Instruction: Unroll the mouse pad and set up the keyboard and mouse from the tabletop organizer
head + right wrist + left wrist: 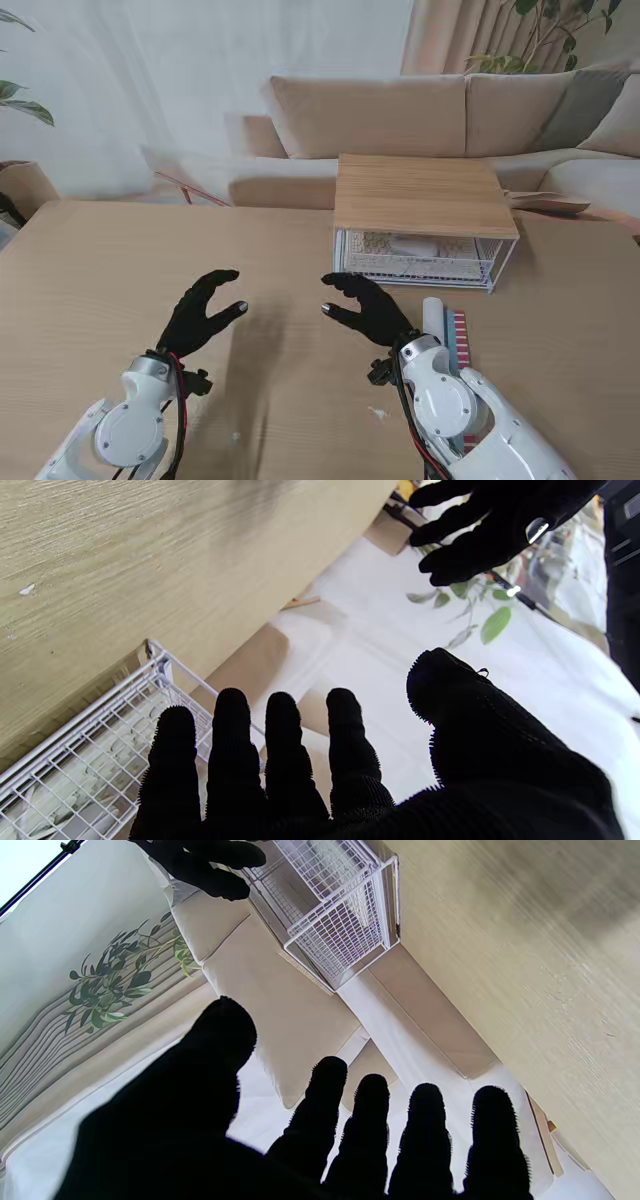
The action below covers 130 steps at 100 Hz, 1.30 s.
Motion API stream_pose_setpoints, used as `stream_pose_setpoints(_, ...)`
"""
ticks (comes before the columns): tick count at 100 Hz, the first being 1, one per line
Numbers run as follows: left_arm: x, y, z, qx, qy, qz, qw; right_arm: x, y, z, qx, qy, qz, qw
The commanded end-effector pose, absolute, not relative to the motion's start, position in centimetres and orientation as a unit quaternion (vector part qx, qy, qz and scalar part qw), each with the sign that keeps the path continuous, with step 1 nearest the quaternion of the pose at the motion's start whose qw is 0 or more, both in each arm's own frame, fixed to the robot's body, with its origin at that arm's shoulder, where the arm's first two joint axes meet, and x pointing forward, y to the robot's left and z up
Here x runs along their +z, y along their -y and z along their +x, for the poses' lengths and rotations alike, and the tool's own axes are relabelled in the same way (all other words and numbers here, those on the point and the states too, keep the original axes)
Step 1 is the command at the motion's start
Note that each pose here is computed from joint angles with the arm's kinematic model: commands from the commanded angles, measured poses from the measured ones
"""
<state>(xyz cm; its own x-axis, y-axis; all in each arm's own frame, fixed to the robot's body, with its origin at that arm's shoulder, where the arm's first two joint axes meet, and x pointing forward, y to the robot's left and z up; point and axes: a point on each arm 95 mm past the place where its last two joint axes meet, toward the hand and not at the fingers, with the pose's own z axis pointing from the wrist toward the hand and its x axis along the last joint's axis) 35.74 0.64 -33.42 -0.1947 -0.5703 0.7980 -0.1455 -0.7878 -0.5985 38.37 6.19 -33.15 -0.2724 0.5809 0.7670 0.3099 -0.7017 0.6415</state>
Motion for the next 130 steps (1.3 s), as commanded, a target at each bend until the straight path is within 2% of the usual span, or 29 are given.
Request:
stream_pose_setpoints(1,-33.3,-0.4,35.6,-0.716,-0.294,-0.617,0.143,-33.3,-6.7,38.1,0.701,-0.376,0.600,0.089)
stream_pose_setpoints(32,-33.4,-0.5,35.4,-0.715,-0.298,-0.616,0.143,-32.7,-6.8,37.7,0.694,-0.381,0.602,0.105)
stream_pose_setpoints(54,-33.1,-0.8,35.5,-0.717,-0.296,-0.614,0.147,-31.7,-5.5,36.2,0.683,-0.395,0.592,0.164)
stream_pose_setpoints(68,-33.0,-0.8,35.5,-0.716,-0.294,-0.616,0.146,-32.1,-3.8,34.3,0.641,-0.414,0.610,0.211)
stream_pose_setpoints(90,-32.8,-0.9,35.8,-0.718,-0.289,-0.614,0.153,-32.1,-1.3,32.0,0.578,-0.449,0.596,0.329)
stream_pose_setpoints(111,-33.1,-1.3,36.2,-0.716,-0.277,-0.622,0.153,-32.6,-1.3,31.5,0.513,-0.465,0.591,0.414)
stream_pose_setpoints(130,-33.6,-1.6,36.6,-0.709,-0.264,-0.636,0.148,-32.9,-1.6,32.0,0.460,-0.469,0.598,0.459)
